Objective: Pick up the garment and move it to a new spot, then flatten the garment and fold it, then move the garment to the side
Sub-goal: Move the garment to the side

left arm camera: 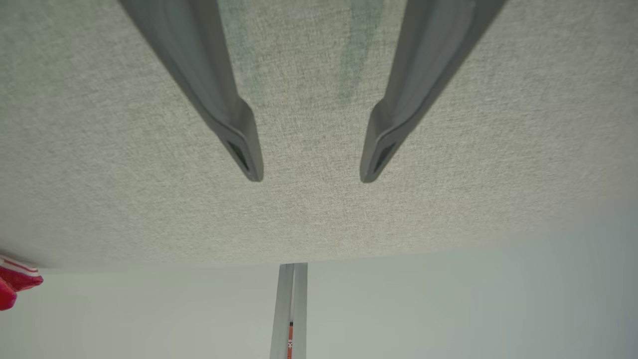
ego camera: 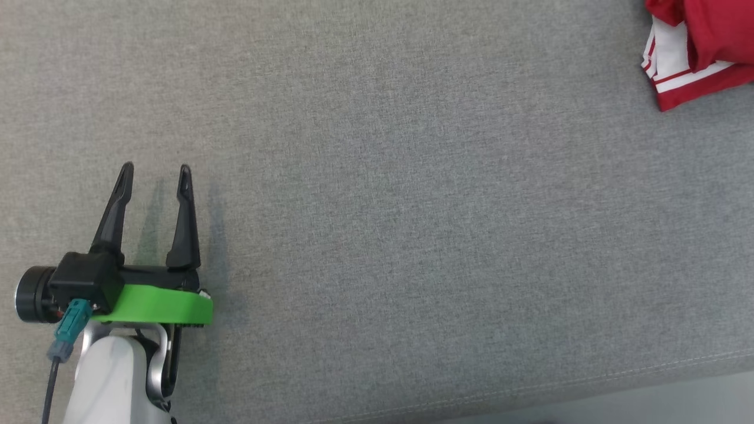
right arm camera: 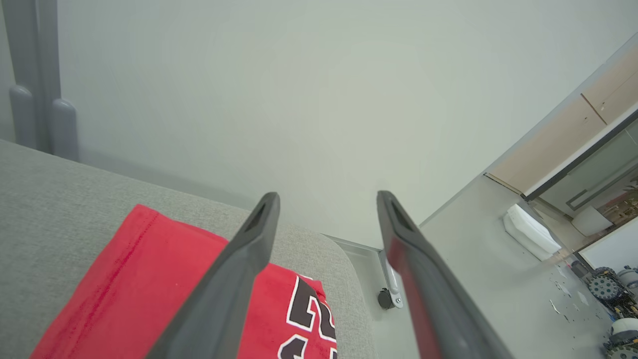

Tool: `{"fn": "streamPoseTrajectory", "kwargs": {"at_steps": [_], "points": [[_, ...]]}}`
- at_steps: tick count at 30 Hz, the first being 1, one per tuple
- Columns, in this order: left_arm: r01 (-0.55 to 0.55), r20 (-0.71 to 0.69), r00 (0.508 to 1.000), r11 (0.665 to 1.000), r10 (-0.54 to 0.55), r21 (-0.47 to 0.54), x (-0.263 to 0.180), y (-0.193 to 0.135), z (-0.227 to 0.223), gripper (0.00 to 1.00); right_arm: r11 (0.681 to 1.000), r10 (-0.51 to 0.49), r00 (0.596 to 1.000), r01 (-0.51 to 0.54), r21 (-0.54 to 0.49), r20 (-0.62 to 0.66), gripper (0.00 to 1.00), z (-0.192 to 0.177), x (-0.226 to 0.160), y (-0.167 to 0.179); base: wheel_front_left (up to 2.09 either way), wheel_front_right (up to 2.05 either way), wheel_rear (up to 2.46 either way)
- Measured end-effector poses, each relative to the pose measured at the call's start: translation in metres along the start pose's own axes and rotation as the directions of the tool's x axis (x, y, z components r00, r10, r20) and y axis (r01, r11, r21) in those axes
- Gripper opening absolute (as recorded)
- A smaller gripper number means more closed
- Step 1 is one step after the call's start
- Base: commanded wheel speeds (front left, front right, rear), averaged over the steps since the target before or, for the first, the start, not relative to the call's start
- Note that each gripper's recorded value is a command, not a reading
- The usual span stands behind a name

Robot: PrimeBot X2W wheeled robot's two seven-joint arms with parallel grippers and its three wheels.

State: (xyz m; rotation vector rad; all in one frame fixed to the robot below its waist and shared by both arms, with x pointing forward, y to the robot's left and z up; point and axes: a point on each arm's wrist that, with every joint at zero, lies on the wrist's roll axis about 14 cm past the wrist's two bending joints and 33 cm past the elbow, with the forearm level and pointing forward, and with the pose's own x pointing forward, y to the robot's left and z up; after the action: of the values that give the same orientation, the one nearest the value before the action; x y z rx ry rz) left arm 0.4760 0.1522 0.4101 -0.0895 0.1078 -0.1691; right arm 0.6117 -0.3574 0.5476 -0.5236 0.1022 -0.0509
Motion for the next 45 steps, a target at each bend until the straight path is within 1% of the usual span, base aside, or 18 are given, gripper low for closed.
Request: {"fn": "streamPoseTrajectory", "kwargs": {"at_steps": [2,5,9,14,16,20,25,31,33,36,45], "points": [[-0.025,0.005,1.0,1.0,0.025,0.0,-0.008,0.005,0.005,1.0,0.999,0.016,0.998,-0.018,0.03,0.069,1.0,0.018,-0.005,0.01,0.0,0.0,0.0],[-0.054,0.018,0.998,0.999,0.054,-0.007,-0.02,0.01,0.014,1.0,0.997,0.031,0.99,-0.041,0.071,0.136,1.0,0.036,-0.018,0.021,0.0,0.0,0.0],[-0.085,0.033,0.996,0.996,0.086,-0.011,-0.037,0.014,0.024,1.0,0.987,0.066,0.975,-0.095,0.127,0.214,1.0,0.057,-0.038,0.048,0.0,0.0,0.0],[-0.109,0.057,0.992,0.994,0.11,-0.017,-0.053,0.017,0.036,1.0,0.97,0.099,0.962,-0.149,0.191,0.253,1.0,0.061,-0.07,0.076,0.0,0.0,0.0],[-0.116,0.067,0.991,0.993,0.117,-0.017,-0.059,0.018,0.04,1.0,0.958,0.095,0.958,-0.162,0.238,0.271,1.0,0.062,-0.083,0.085,0.0,0.0,0.0],[-0.126,0.083,0.988,0.992,0.127,-0.017,-0.068,0.018,0.048,1.0,0.928,0.089,0.955,-0.183,0.325,0.283,1.0,0.059,-0.109,0.105,0.0,0.0,0.0],[-0.138,0.106,0.984,0.99,0.14,-0.021,-0.078,0.019,0.057,1.0,0.874,0.076,0.954,-0.204,0.441,0.291,1.0,0.056,-0.142,0.132,0.0,0.0,0.0],[-0.132,0.112,0.985,0.991,0.134,-0.029,-0.086,0.014,0.059,1.0,0.829,0.091,0.959,-0.222,0.514,0.268,1.0,0.047,-0.173,0.161,0.0,0.0,0.0],[-0.133,0.117,0.984,0.991,0.135,-0.029,-0.088,0.015,0.061,1.0,0.821,0.1,0.959,-0.23,0.523,0.266,1.0,0.045,-0.183,0.17,0.0,0.0,0.0],[-0.14,0.121,0.982,0.99,0.143,-0.027,-0.094,0.017,0.063,1.0,0.802,0.089,0.962,-0.222,0.555,0.256,1.0,0.042,-0.197,0.175,0.0,0.0,0.0],[-0.175,0.118,0.977,0.984,0.177,-0.026,-0.119,0.026,0.062,1.0,0.789,0.09,0.964,-0.223,0.573,0.251,1.0,0.038,-0.235,0.185,0.0,0.0,0.0]]}}
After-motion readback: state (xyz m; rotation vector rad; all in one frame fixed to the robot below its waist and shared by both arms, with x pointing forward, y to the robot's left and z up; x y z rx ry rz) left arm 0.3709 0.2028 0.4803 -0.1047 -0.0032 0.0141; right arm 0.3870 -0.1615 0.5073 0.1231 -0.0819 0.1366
